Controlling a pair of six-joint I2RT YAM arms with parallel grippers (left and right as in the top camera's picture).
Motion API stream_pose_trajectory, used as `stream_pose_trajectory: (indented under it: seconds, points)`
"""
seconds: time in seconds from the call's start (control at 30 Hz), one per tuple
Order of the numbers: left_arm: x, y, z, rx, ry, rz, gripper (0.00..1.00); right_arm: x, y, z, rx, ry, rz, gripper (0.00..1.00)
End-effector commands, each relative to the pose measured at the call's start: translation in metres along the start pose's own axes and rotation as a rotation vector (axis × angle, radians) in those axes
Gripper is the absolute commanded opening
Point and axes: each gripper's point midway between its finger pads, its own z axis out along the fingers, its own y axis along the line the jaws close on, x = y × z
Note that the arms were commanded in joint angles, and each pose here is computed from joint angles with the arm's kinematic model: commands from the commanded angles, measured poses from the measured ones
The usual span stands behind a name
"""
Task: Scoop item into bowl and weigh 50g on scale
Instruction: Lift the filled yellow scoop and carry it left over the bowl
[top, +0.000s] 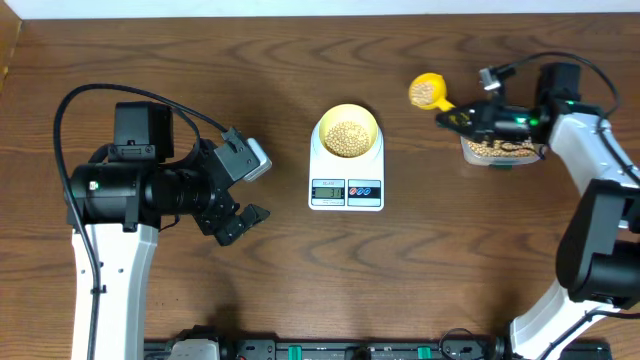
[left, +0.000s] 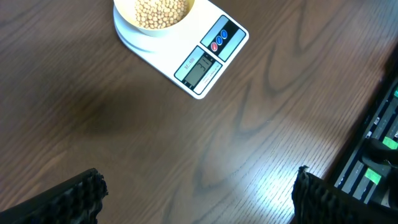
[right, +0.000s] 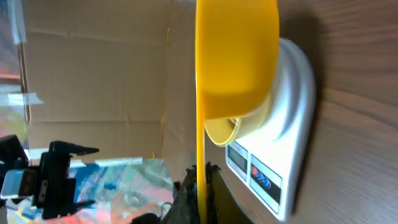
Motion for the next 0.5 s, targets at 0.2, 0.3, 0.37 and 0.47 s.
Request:
stream_pose_trajectory:
  seconds: [0.2,0.3,0.37,0.47]
  points:
    - [-0.002,-0.003,0.0,0.012,-0.012,0.015,0.98,0.022,0.017,0.055,0.007,0.114,-0.03,0.01]
    - [-0.002,-0.003,0.0,0.012,-0.012,0.015,0.98,0.028,0.015,0.069,0.044,0.135,-0.052,0.01]
    - [-0.002,-0.003,0.0,0.012,-0.012,0.015,0.98,0.03,0.02,0.077,0.036,0.146,-0.09,0.01]
    - [-0.002,-0.003,0.0,0.012,-0.012,0.015,0.98,0.03,0.026,0.089,0.054,0.152,-0.142,0.01]
